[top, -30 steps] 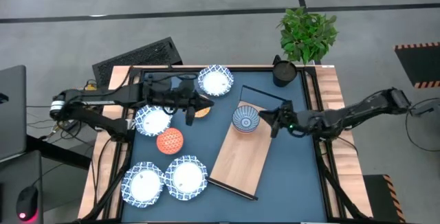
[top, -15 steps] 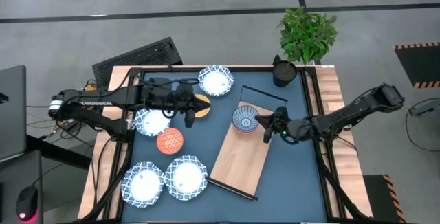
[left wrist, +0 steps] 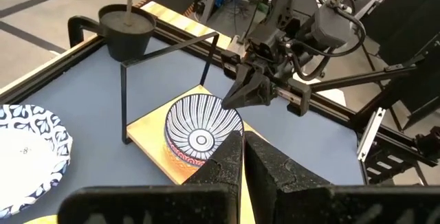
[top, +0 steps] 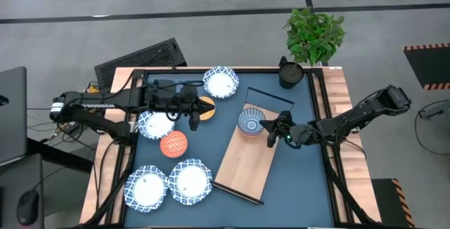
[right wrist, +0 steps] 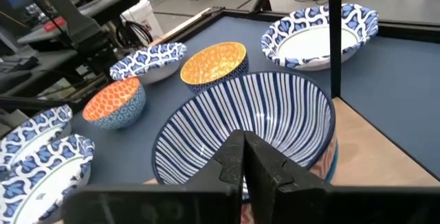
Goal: Place and stack bowls onto a shelf
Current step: Stack the dark blue striped bowl into the light blue patterned bowl
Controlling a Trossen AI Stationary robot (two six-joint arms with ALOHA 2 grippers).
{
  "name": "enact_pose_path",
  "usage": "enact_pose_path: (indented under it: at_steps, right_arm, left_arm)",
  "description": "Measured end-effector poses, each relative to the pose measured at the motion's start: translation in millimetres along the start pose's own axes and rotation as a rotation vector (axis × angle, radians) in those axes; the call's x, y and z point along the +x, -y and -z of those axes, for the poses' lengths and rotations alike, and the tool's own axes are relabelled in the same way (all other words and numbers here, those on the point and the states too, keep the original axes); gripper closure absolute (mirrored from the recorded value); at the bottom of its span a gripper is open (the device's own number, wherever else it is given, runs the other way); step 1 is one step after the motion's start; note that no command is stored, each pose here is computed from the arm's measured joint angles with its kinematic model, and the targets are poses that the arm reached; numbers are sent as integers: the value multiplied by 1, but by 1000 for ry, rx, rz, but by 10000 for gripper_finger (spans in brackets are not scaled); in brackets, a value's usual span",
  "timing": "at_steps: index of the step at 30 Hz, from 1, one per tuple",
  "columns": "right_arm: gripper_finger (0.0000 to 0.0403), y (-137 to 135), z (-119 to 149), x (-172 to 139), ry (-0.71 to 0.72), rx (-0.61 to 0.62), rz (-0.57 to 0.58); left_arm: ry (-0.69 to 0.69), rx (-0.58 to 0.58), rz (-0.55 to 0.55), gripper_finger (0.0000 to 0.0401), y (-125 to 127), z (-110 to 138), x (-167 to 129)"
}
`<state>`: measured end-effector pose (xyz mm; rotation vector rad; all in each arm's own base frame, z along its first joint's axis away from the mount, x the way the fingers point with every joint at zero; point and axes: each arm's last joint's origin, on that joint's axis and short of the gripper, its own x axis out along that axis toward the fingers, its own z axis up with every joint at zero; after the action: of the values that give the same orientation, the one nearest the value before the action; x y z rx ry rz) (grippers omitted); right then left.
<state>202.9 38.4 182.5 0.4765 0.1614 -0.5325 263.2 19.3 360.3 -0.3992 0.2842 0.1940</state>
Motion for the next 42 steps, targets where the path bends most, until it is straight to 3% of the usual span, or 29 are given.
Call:
enact_pose_path:
  at_steps: [5, 12, 22, 29, 42]
  right_arm:
    - [382, 0, 1, 0, -15, -2, -16]
    - [363, 0, 1, 0, -16, -2, -16]
    - [376, 1, 3, 0, -35, -10, -4]
    - [356, -4, -9, -1, 49, 11, -54]
    - [368, 17, -31, 17, 102, 6, 43]
  left_arm:
    - [-6, -2, -2, 401, 0, 1, 0]
    - [-18, -3, -8, 401, -1, 2, 0]
    - [-18, -2, -8, 401, -1, 2, 0]
    - [-18, -8, -8, 401, -1, 2, 0]
    - [-16, -10, -11, 401, -1, 2, 0]
